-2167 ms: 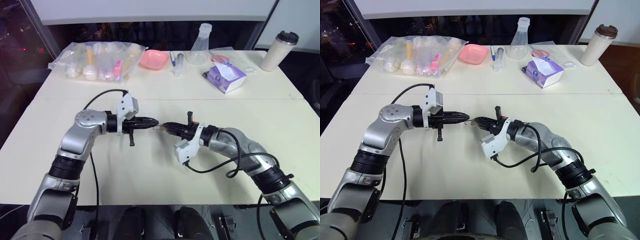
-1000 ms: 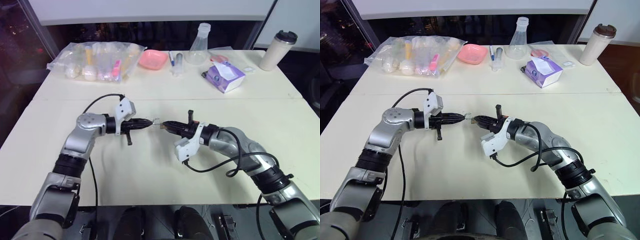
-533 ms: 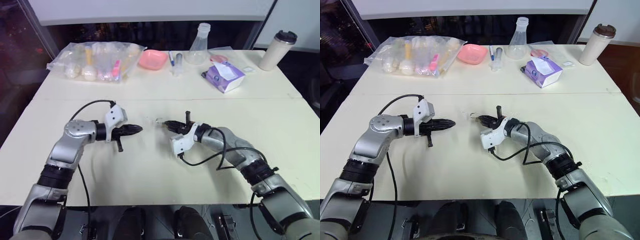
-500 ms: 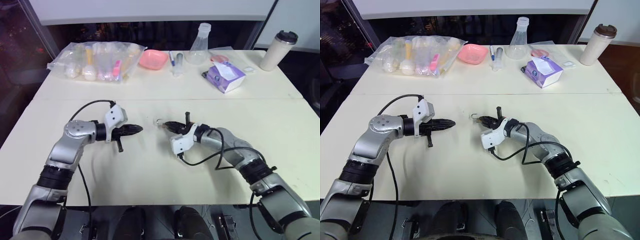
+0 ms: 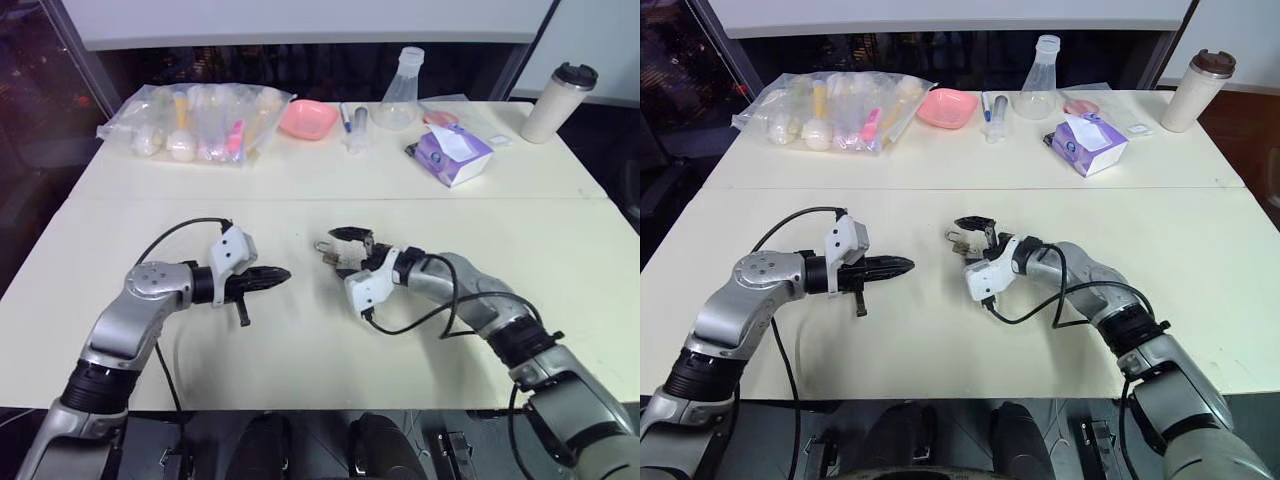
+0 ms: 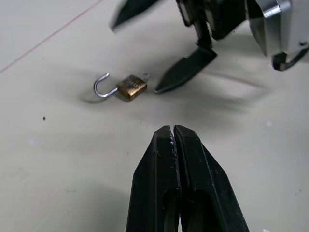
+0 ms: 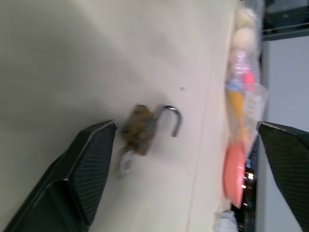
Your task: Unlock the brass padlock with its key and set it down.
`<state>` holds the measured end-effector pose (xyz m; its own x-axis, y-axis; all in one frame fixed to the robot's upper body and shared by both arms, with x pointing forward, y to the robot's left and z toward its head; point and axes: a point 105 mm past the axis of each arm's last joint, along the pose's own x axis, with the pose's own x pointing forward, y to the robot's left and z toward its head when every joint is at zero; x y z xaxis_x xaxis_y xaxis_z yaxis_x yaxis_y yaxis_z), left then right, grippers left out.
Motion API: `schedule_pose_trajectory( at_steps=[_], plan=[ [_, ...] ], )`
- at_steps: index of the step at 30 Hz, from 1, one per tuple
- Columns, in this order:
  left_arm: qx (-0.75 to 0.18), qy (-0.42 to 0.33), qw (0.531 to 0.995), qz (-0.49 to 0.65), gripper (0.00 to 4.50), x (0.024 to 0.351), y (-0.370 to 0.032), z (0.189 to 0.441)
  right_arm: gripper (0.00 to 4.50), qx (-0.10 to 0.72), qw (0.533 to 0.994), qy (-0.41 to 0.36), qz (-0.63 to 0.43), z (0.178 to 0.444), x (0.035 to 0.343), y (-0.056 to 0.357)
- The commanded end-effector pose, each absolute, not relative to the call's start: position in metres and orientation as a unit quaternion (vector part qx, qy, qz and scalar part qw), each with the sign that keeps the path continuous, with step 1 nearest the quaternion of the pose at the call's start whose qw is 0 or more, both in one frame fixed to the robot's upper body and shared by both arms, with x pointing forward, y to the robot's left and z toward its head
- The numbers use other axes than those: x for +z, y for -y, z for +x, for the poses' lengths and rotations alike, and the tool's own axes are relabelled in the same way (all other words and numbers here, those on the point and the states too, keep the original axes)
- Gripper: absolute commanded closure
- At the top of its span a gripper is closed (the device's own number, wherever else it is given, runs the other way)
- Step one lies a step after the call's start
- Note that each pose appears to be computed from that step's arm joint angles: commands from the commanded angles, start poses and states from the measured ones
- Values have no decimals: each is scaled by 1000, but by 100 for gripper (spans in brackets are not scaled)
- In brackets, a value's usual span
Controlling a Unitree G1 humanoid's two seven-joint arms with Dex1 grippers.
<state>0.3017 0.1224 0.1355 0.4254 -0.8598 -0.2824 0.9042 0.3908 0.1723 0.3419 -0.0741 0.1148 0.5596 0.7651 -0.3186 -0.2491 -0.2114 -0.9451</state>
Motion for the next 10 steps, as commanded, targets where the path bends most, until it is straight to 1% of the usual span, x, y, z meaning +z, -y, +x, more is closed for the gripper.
schedule_pose_trajectory(
  at_steps=[1,2,3,6,8,10],
  plan=[
    [-520,-52,836,167,450,149,-128,302,3,438,614,176,-633,331,135,87],
    [-517,-51,837,171,450,150,-129,302,3,443,636,153,-614,329,141,94],
    [-514,-50,838,177,450,150,-130,303,3,446,668,130,-582,327,149,100],
    [-512,-50,838,182,450,150,-132,302,3,466,736,64,-487,318,159,110],
    [-513,-52,837,183,450,149,-132,301,3,491,761,5,-424,307,156,115],
    [-513,-51,837,185,450,148,-133,300,3,510,764,-34,-393,296,152,120]
  ],
)
